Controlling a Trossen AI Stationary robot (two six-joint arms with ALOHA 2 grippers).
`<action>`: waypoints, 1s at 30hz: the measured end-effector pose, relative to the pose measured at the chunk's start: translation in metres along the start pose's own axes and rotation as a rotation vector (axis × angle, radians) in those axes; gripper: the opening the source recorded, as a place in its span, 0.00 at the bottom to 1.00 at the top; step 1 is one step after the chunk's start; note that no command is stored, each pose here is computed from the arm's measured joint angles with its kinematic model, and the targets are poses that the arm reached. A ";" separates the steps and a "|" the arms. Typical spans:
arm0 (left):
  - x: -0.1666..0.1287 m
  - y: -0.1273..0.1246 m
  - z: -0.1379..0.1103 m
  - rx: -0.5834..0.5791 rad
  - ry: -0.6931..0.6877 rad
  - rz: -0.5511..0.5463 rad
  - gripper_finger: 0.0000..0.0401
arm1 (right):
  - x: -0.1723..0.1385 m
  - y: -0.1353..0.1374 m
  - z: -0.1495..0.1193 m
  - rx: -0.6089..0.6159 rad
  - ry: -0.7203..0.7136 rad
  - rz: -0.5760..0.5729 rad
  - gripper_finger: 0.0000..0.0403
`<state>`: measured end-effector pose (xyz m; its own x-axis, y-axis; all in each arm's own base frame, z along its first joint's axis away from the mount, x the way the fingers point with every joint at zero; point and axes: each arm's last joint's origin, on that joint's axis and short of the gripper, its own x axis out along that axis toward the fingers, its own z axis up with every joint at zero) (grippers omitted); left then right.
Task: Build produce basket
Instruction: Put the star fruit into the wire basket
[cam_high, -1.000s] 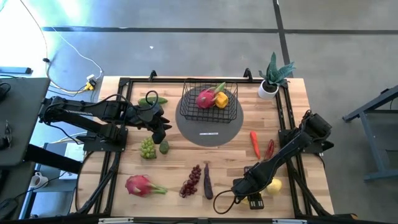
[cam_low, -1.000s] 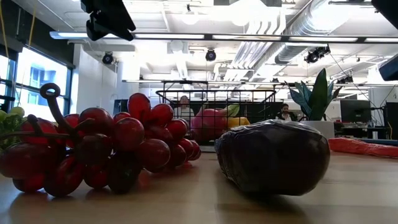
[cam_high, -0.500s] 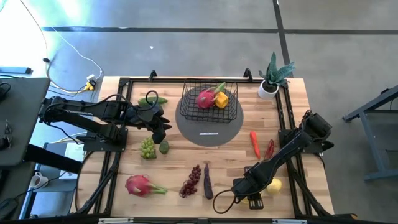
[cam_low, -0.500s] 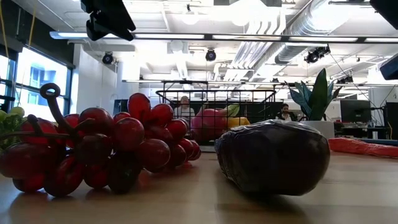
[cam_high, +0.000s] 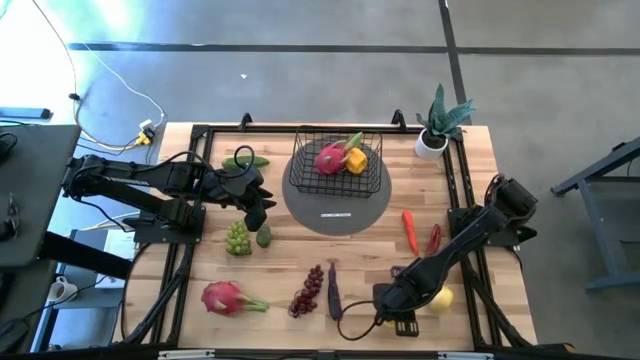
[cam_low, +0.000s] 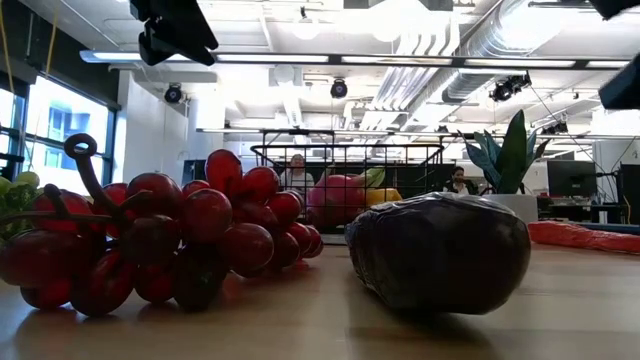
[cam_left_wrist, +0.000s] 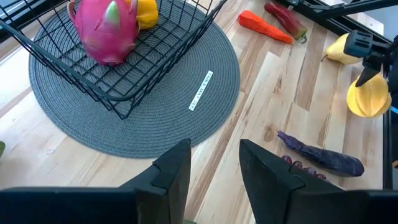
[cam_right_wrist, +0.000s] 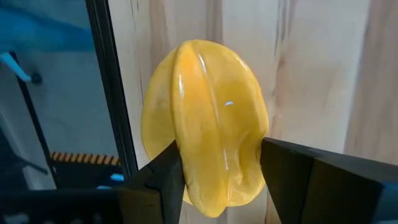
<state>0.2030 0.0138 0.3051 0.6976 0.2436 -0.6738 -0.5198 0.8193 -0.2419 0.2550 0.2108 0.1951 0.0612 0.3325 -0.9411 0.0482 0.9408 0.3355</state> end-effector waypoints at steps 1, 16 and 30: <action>0.000 0.000 0.000 0.000 0.000 0.000 0.31 | -0.002 0.000 0.001 0.008 -0.010 0.006 0.39; 0.000 0.000 0.000 -0.004 -0.002 0.001 0.31 | -0.035 -0.024 0.036 0.227 -0.307 0.029 0.39; 0.000 0.000 0.000 0.056 -0.010 0.013 0.31 | -0.065 -0.082 0.087 0.386 -0.588 0.034 0.39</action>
<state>0.2028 0.0143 0.3054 0.6960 0.2600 -0.6693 -0.5008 0.8437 -0.1931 0.3342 0.1062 0.2321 0.5923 0.1687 -0.7878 0.3801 0.8037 0.4579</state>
